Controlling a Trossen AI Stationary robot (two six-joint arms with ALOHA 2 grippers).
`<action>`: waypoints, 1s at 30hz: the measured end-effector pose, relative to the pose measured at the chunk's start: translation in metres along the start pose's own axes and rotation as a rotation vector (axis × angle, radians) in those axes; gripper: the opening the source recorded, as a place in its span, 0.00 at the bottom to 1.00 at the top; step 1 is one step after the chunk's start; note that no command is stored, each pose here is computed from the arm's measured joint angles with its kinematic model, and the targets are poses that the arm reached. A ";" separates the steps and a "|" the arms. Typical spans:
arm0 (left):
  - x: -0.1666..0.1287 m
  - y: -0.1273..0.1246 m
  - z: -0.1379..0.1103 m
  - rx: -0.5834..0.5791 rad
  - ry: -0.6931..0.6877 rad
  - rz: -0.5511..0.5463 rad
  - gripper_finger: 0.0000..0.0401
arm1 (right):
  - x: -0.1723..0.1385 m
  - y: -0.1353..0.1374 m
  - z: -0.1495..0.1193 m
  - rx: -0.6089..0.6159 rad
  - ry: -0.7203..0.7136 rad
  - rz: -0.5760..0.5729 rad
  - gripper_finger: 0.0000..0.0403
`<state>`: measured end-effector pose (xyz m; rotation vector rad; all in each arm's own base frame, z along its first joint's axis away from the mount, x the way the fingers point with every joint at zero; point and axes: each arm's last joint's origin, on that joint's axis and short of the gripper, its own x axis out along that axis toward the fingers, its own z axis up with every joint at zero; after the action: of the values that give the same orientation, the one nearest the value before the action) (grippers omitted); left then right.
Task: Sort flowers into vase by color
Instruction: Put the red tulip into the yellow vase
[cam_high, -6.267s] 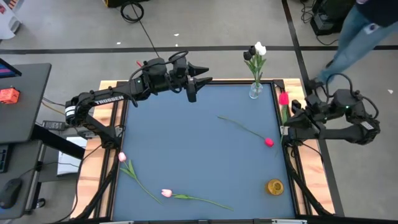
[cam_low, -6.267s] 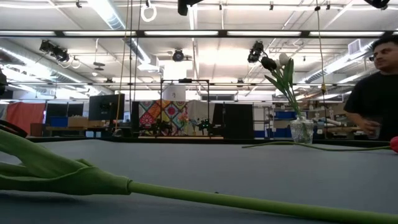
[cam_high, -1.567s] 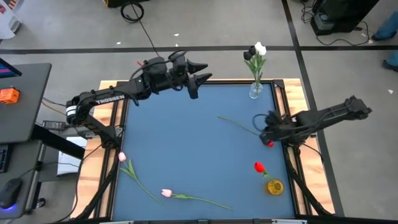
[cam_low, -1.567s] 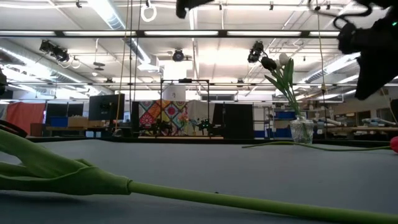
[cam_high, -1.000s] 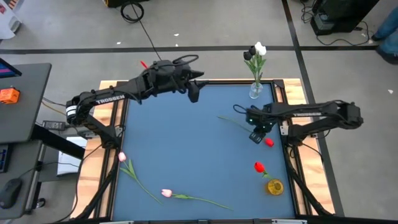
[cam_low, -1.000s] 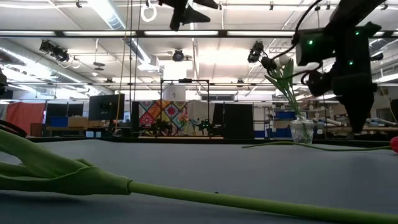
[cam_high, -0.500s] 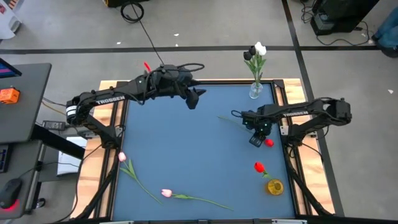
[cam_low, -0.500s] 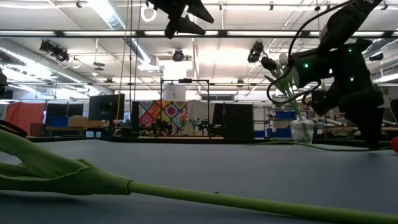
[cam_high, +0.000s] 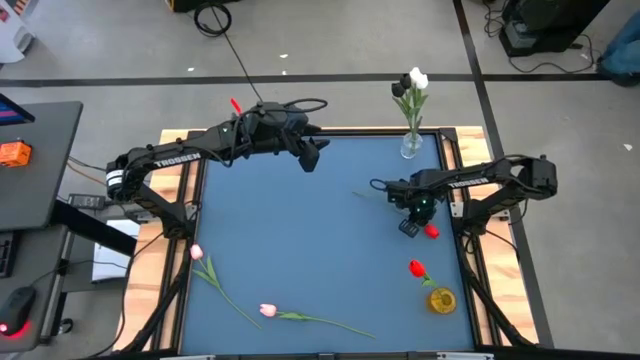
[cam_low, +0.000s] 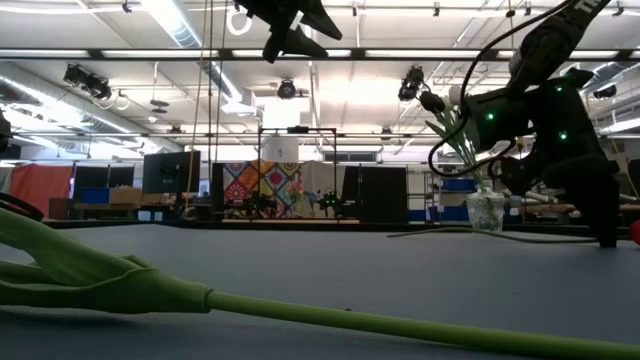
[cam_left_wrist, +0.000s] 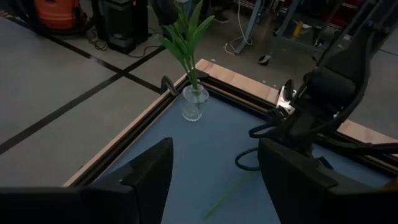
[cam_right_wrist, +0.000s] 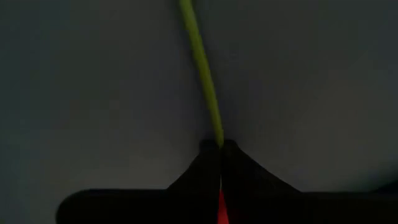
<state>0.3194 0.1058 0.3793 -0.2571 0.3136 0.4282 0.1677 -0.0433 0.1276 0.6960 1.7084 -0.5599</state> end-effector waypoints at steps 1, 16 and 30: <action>0.000 0.000 0.000 0.000 0.000 0.000 0.60 | -0.003 0.001 0.000 -0.001 0.000 0.023 0.02; 0.019 -0.037 -0.017 0.299 0.027 -0.194 0.60 | -0.111 0.003 -0.011 -0.008 -0.036 0.758 0.04; 0.074 -0.114 -0.080 0.929 -0.025 -0.198 0.59 | -0.153 0.016 0.012 0.082 -0.039 1.214 0.04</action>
<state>0.4143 0.0083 0.2995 0.6203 0.4267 0.0587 0.2134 -0.0647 0.2734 1.5637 0.9443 0.2219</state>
